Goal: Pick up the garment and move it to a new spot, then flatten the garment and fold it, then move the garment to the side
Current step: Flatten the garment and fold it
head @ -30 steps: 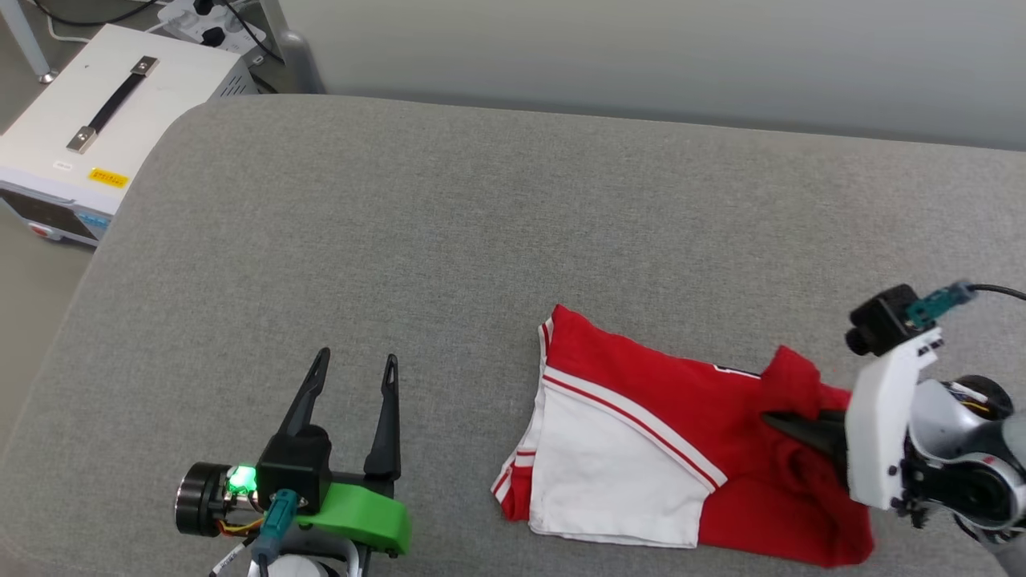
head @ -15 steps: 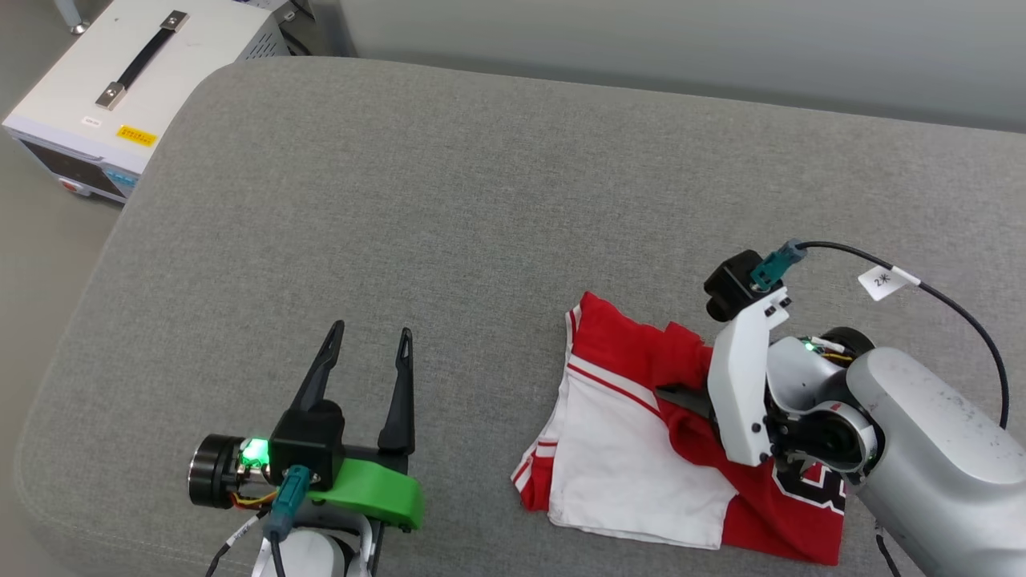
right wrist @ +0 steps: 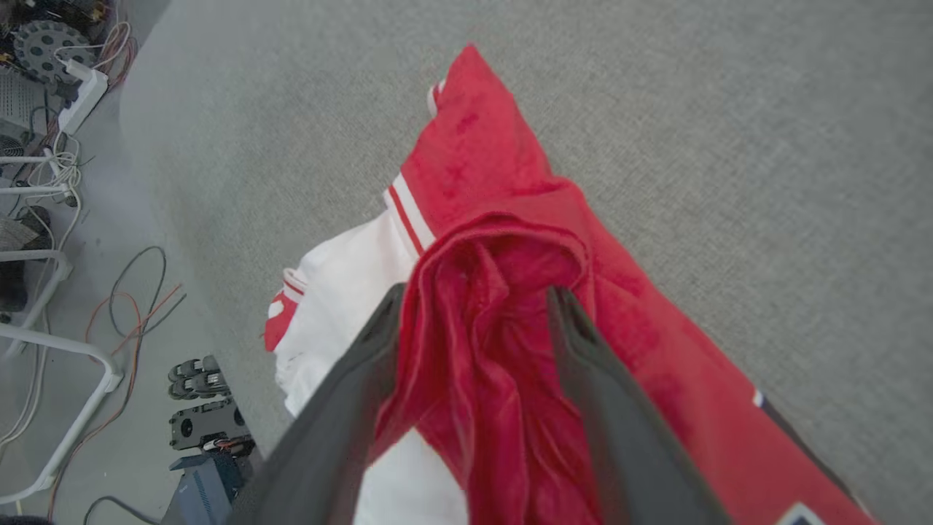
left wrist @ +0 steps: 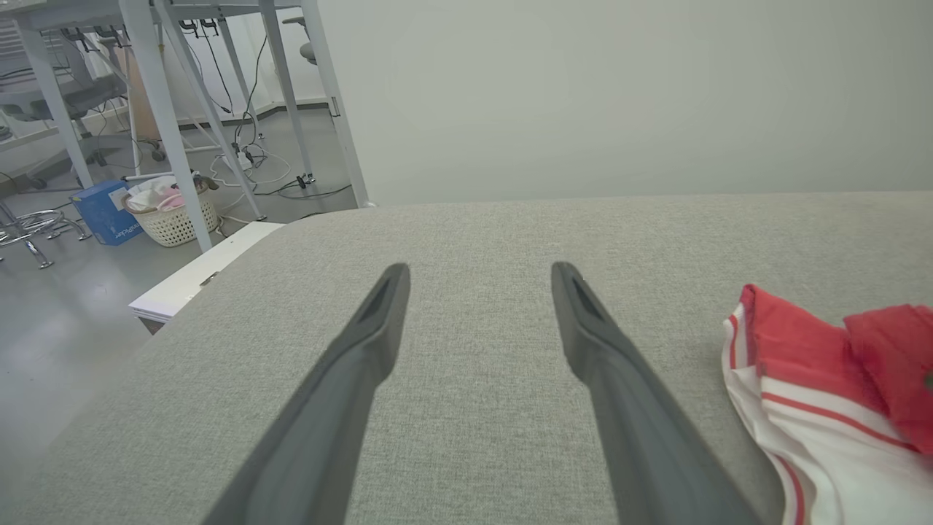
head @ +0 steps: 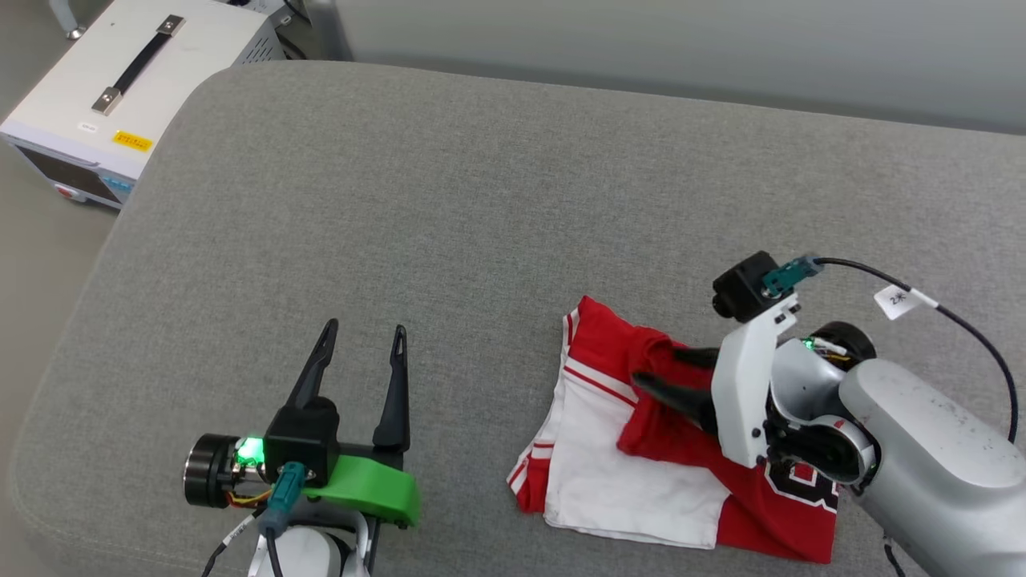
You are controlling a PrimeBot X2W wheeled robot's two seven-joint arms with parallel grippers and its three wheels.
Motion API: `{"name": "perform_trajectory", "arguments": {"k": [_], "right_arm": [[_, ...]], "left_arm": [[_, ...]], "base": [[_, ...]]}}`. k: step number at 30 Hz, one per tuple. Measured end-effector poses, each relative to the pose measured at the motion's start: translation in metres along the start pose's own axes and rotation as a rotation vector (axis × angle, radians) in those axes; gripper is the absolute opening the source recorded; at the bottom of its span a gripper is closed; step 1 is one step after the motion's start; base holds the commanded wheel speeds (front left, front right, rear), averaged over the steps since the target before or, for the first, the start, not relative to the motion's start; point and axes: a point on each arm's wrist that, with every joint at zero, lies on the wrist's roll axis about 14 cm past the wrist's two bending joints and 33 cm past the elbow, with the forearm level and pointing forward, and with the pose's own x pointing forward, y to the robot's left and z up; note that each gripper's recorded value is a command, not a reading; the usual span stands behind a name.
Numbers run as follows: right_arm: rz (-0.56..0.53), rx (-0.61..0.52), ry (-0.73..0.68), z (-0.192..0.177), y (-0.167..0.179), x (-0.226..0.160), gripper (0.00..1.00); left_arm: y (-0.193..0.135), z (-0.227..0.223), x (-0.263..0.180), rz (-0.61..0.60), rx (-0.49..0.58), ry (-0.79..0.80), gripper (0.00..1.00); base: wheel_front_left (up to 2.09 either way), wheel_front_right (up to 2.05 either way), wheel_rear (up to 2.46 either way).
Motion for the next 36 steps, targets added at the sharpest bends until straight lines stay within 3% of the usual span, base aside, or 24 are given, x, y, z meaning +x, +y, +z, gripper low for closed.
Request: {"name": "perform_trajectory", "arguments": {"k": [6, 7, 11, 16, 23, 36], "right_arm": [[-0.095, -0.124, -0.304, 0.059, -0.019, -0.052, 1.00], [-0.189, -0.179, -0.465, 0.086, -0.038, -0.085, 1.00], [-0.327, -0.251, -0.654, 0.103, -0.058, -0.127, 1.00], [-0.502, -0.282, -0.811, 0.094, -0.079, -0.169, 1.00], [-0.685, -0.282, -0.921, 0.065, -0.086, -0.203, 1.00], [-0.768, -0.110, -0.998, 0.009, -0.052, -0.212, 1.00]], "left_arm": [[-0.005, 0.008, 0.002, -0.019, -0.002, -0.028, 1.00], [-0.009, 0.011, 0.003, -0.032, -0.005, -0.038, 1.00], [-0.013, 0.017, 0.003, -0.047, -0.003, -0.056, 1.00], [-0.019, 0.020, 0.000, -0.069, -0.002, -0.065, 1.00], [-0.025, 0.026, -0.002, -0.092, 0.001, -0.085, 1.00], [-0.022, 0.029, -0.015, -0.084, -0.008, -0.093, 1.00]], "base": [[0.00, 0.00, 0.00], [0.00, 0.00, 0.00], [0.00, 0.00, 0.00], [0.00, 0.00, 0.00], [0.00, 0.00, 0.00], [0.00, 0.00, 0.00]]}}
